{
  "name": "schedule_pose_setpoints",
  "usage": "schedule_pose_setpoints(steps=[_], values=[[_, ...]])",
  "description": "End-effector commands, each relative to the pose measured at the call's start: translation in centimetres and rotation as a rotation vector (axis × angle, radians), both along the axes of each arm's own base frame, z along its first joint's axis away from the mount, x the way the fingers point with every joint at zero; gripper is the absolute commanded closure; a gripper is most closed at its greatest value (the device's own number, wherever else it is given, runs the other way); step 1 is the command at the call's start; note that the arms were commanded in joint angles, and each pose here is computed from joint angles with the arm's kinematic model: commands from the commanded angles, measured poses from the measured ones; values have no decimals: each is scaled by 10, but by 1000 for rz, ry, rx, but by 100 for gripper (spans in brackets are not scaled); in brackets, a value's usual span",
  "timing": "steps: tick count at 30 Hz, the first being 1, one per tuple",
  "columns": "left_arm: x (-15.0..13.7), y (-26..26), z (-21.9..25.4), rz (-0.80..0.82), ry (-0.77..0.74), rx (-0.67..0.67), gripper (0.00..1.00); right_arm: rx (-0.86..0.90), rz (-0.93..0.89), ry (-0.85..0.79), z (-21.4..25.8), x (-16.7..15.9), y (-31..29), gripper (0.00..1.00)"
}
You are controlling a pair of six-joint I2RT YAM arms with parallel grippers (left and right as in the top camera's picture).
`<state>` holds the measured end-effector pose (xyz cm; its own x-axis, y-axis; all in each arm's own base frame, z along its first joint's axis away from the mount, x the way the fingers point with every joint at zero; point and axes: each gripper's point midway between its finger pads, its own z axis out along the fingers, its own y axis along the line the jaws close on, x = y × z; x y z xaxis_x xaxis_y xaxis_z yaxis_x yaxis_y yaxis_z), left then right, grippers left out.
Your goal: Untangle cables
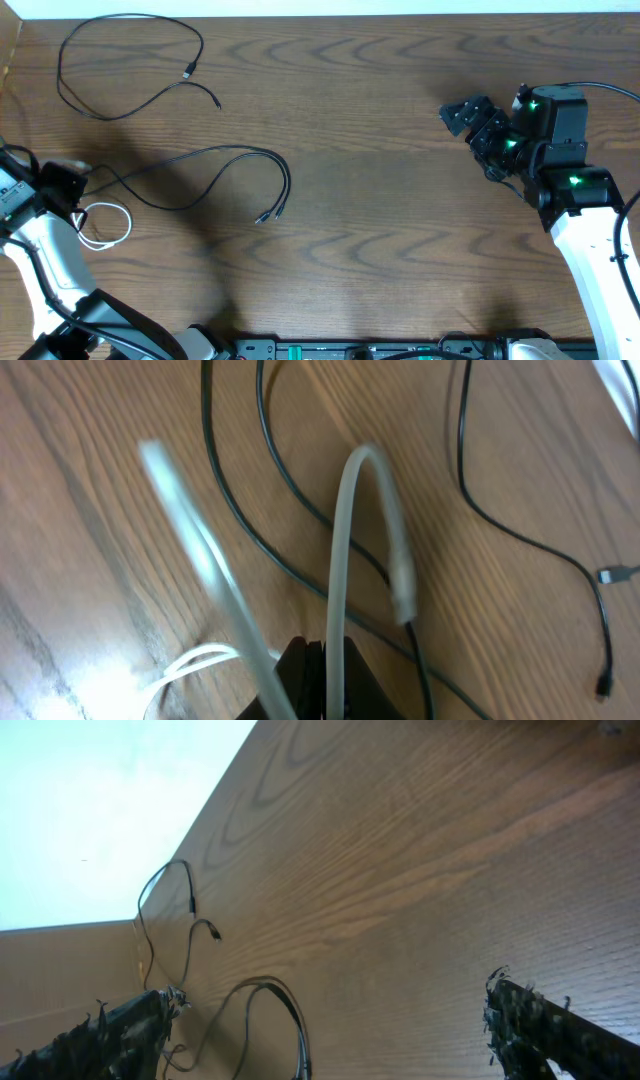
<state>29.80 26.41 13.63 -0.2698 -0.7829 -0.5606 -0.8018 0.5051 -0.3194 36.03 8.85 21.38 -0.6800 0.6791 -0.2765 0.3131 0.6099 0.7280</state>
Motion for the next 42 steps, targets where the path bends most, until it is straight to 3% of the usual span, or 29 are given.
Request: schedule_pose_setpoints(steps=[1, 11, 16, 24, 31, 36, 37, 42], values=[[-11, 1, -7, 9, 33, -44, 92, -14, 11, -17, 2, 1, 0, 1], [-68, 18, -38, 228, 86, -187, 92, -14, 11, -16, 2, 1, 0, 1], [-85, 43, -47, 350, 73, -136, 92, -14, 12, -12, 2, 0, 0, 1], [-58, 90, -7, 315, -189, -2, 93, -33, 27, -1, -2, -3, -1, 1], [-63, 96, -34, 338, -153, -45, 92, -50, 8, -2, -3, -1, -5, 1], [-64, 95, -55, 342, -119, -85, 61, -48, 11, -2, -3, -2, -4, 1], [-64, 97, -53, 342, -124, -79, 48, -48, 11, -2, -3, -2, -4, 1], [-62, 99, -40, 341, -143, -55, 37, -48, 11, -3, -3, -1, -4, 1]])
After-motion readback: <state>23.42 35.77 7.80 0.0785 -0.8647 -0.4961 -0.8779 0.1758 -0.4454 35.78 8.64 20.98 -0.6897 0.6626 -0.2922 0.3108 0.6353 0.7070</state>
